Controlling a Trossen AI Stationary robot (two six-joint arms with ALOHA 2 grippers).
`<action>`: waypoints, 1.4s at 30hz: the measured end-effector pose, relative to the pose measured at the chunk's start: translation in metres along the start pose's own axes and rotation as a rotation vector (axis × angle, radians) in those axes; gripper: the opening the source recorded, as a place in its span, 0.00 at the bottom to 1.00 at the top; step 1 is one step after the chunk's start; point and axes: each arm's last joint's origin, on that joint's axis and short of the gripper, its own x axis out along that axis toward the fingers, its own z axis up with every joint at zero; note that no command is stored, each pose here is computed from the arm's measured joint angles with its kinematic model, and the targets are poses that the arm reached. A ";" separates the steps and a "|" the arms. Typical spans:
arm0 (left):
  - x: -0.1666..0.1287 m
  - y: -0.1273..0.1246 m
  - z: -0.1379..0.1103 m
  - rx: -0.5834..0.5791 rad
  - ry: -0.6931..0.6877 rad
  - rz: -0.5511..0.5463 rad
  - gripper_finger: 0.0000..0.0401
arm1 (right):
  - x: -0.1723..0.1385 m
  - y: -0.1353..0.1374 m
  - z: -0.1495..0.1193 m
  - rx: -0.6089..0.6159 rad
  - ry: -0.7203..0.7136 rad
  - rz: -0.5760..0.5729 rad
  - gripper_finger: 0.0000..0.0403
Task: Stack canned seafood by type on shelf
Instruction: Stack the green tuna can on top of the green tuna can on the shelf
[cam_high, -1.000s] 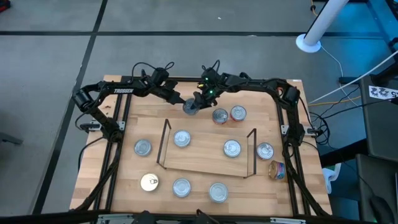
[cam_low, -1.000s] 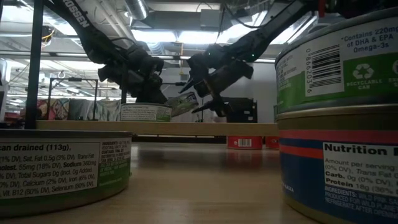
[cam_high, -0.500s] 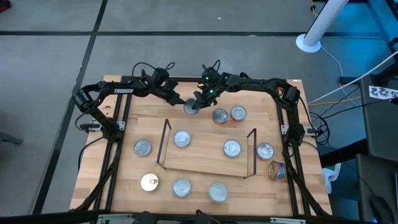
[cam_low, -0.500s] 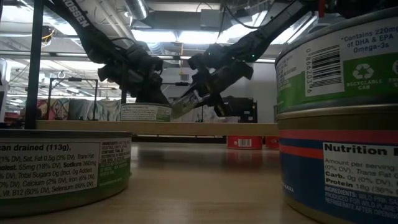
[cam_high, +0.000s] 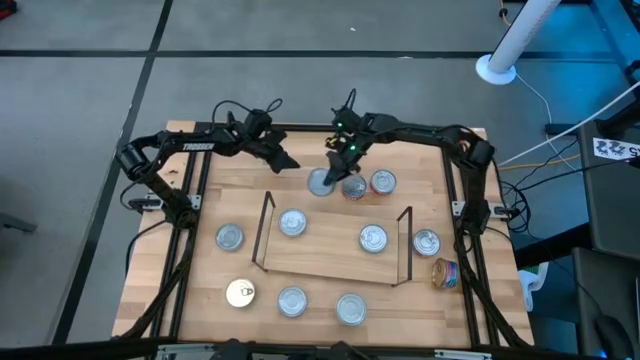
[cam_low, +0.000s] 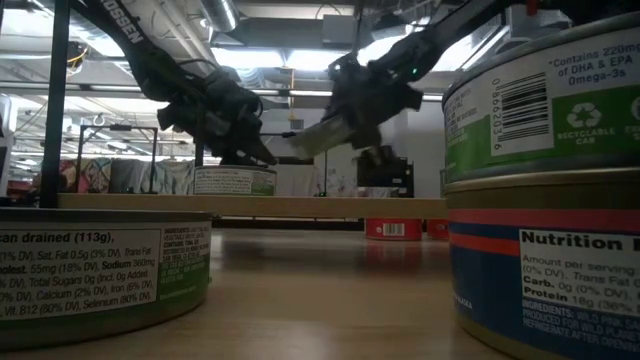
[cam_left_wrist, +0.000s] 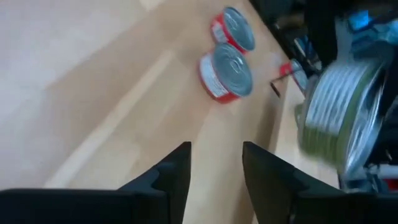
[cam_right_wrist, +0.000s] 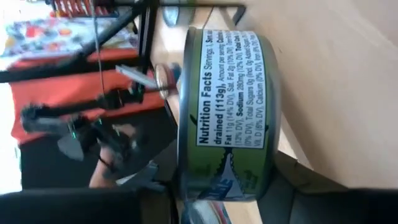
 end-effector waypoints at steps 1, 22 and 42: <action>0.000 0.000 0.000 -0.001 0.002 0.001 0.35 | -0.004 0.003 -0.004 -0.019 0.007 -0.007 0.33; -0.004 -0.003 0.002 0.019 -0.014 -0.009 0.36 | -0.041 0.034 -0.089 -0.400 0.346 -0.133 0.33; -0.004 -0.003 0.002 0.016 -0.014 -0.010 0.36 | 0.038 0.071 -0.139 -0.746 0.637 -0.141 0.33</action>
